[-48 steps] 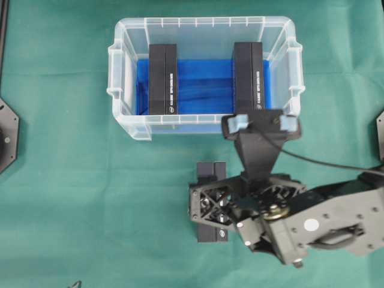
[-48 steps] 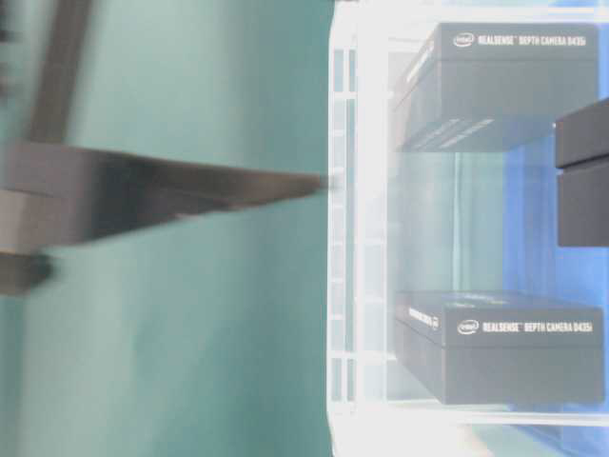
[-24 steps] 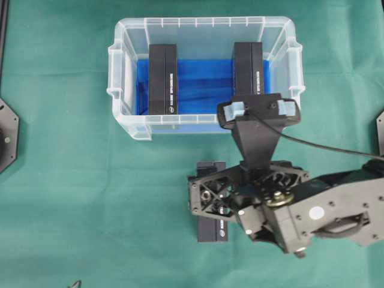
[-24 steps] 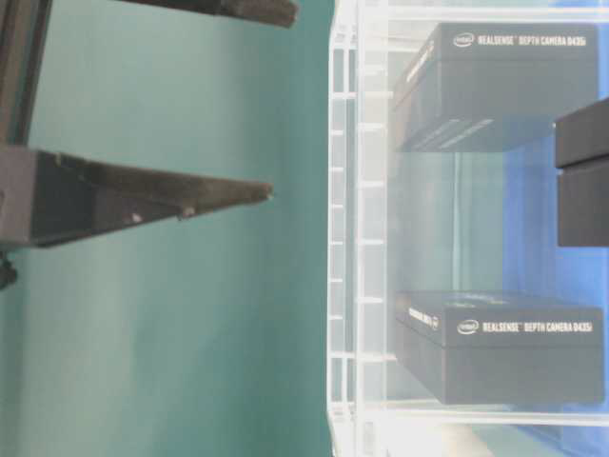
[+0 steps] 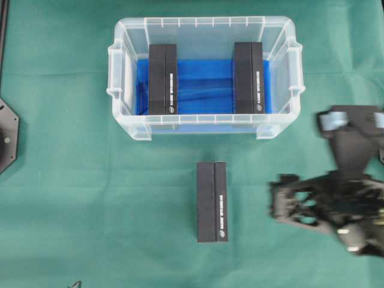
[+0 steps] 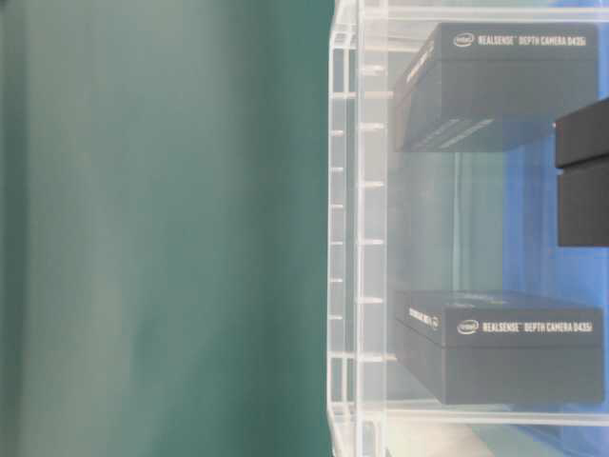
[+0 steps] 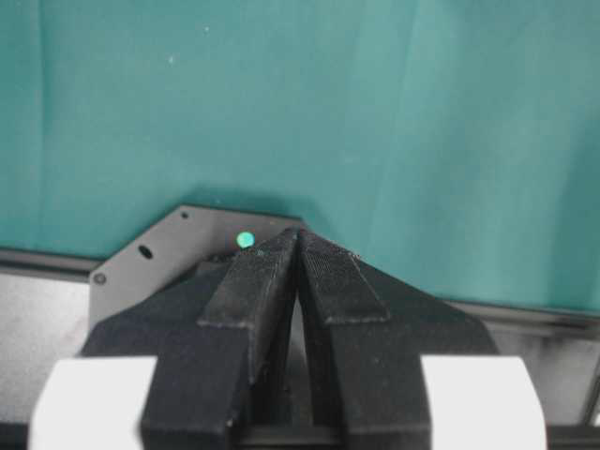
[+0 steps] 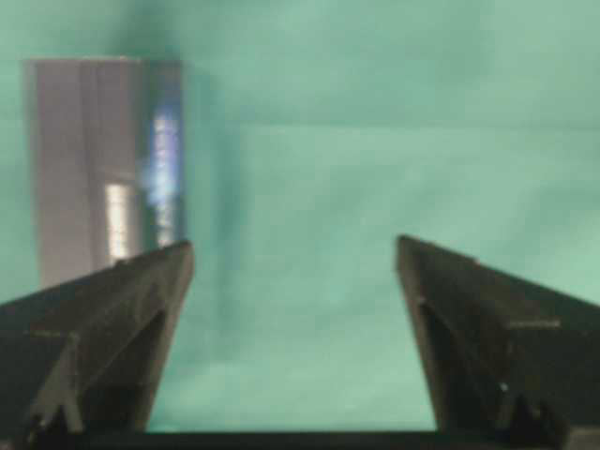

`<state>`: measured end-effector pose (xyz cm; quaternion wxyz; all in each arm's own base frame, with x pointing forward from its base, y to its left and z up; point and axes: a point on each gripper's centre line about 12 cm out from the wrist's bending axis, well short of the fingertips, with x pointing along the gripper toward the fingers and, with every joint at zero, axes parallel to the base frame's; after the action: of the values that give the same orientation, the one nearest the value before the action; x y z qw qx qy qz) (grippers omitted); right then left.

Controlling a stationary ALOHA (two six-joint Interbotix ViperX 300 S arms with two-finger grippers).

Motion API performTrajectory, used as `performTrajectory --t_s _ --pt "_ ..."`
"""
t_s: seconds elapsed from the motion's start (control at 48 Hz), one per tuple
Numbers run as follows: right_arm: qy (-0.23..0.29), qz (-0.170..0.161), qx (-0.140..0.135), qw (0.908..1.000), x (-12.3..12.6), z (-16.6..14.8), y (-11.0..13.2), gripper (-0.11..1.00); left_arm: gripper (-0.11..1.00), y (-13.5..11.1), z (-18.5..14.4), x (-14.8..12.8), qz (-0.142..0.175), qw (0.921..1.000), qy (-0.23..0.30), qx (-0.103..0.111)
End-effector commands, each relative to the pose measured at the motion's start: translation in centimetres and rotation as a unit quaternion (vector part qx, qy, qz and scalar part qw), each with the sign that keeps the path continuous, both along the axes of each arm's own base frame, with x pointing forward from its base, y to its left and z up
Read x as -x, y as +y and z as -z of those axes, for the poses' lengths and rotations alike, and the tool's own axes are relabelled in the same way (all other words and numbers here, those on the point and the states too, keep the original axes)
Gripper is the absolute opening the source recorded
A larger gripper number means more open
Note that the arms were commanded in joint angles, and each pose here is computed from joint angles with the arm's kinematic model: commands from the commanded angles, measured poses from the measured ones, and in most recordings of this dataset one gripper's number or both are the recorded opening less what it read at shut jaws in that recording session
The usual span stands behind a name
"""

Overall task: Take the box out of the case with the right arm.
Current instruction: 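Open the right gripper to release the box on the table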

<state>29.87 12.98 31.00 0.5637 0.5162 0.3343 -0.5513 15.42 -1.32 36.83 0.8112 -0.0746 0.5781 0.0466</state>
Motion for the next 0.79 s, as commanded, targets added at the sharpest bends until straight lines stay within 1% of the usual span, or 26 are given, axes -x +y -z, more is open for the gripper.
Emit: performTrajectory --t_s 0.0,0.104,0.229,0.334,0.48,0.605,0.647,0.772 --pt "-0.014 -0.002 -0.007 0.9999 2.7 -0.9 -0.5 0.87 0.0 0.0 -0.3 -0.1 0.002 1.0 -0.005 -0.001" --pt "-0.01 -0.006 -0.006 0.9999 5.1 -0.7 -1.2 0.86 0.0 0.0 -0.2 -0.1 0.002 1.0 -0.005 0.0" --pt "0.0 -0.01 0.002 0.9999 7.6 -0.7 -2.4 0.86 0.0 0.0 -0.3 -0.1 0.003 1.0 -0.006 -0.002" --pt "0.002 -0.015 0.003 0.9999 8.7 -0.7 -3.1 0.86 0.0 0.0 -0.3 0.0 0.005 1.0 -0.008 -0.002" --pt "0.001 -0.023 0.005 0.9997 9.4 -0.7 -3.6 0.86 0.0 0.0 -0.2 0.1 0.004 1.0 -0.006 -0.002" --pt "0.004 -0.021 0.01 0.9997 9.4 -0.7 -4.2 0.86 0.0 0.0 -0.1 0.1 0.004 1.0 -0.005 -0.001" --pt "0.006 -0.02 0.012 0.9997 9.4 -0.7 -4.7 0.86 0.0 0.0 -0.1 0.1 0.003 1.0 -0.006 -0.002" --pt "0.012 -0.025 0.018 0.9995 9.5 -1.0 -7.1 0.86 0.0 0.0 0.0 0.0 0.004 1.0 -0.005 -0.002"
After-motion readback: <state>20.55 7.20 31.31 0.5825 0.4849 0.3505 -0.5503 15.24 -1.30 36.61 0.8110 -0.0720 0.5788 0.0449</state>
